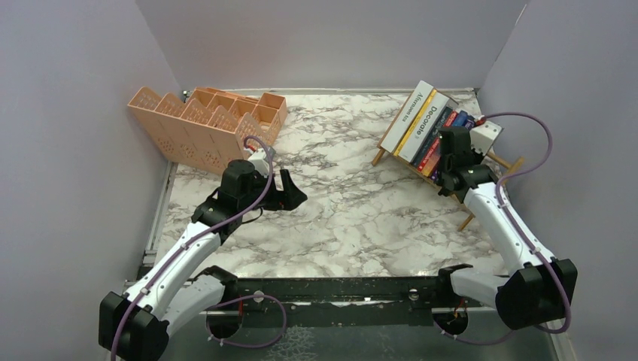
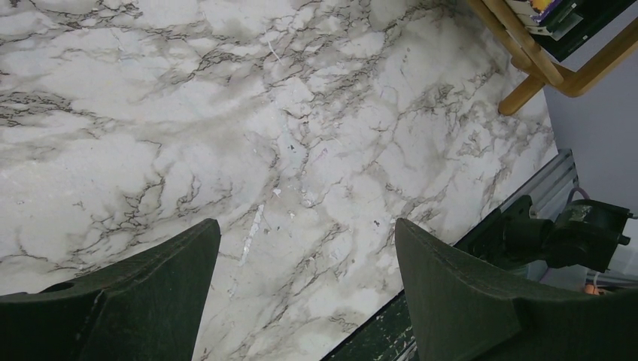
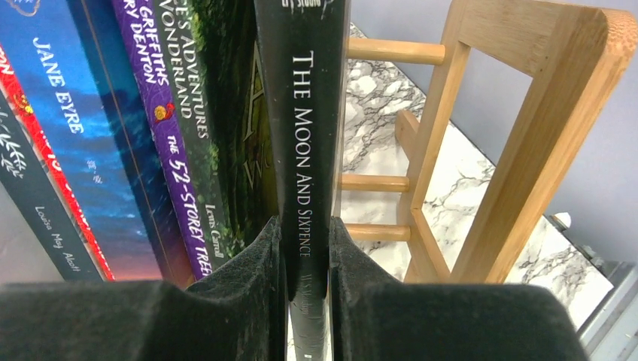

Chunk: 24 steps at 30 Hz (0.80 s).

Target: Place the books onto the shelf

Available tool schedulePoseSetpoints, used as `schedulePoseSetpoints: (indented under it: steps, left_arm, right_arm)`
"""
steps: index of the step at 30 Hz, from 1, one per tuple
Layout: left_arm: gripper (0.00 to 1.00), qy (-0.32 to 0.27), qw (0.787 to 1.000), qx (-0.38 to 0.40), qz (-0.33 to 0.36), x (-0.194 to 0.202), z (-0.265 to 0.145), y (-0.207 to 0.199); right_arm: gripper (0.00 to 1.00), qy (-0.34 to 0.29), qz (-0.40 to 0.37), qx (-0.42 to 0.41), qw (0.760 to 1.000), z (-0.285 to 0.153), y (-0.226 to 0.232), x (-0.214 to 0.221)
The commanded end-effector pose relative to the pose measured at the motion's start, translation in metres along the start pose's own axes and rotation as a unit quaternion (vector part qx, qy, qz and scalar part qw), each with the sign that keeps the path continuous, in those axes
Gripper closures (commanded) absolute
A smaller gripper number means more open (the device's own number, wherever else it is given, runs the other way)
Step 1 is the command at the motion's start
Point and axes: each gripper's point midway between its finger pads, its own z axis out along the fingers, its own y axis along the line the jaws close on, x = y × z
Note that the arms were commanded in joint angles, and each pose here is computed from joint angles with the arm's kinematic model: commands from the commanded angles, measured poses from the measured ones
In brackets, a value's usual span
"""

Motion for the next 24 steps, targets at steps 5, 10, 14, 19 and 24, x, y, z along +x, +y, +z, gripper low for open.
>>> schedulePoseSetpoints:
  steps: [5, 10, 14, 19, 24]
  left_arm:
    - [0.14, -0.009, 1.000, 0.007, 0.008, -0.002, -0.004, -0.002]
    - [0.14, -0.009, 1.000, 0.009, 0.008, -0.001, -0.005, -0.003]
    - [0.14, -0.010, 1.000, 0.008, 0.008, -0.002, -0.005, -0.003]
    - [0.14, -0.012, 1.000, 0.010, 0.008, -0.004, -0.005, -0.004]
    - [0.14, -0.025, 1.000, 0.001, 0.006, -0.010, -0.007, -0.003]
  right_arm:
    - [0.83, 0.002, 0.081, -0.126, 0.989, 0.004, 0.051, -0.019]
    - [0.53, 0.013, 0.083, -0.131, 0.988, 0.002, 0.050, -0.014]
    - [0.39, 0.014, 0.086, -0.125, 0.988, -0.002, 0.044, -0.017]
    - [0.39, 0.011, 0.089, -0.135, 0.987, -0.014, 0.040, -0.027]
    - [0.37, -0.007, 0.098, -0.167, 0.981, -0.038, 0.033, -0.051]
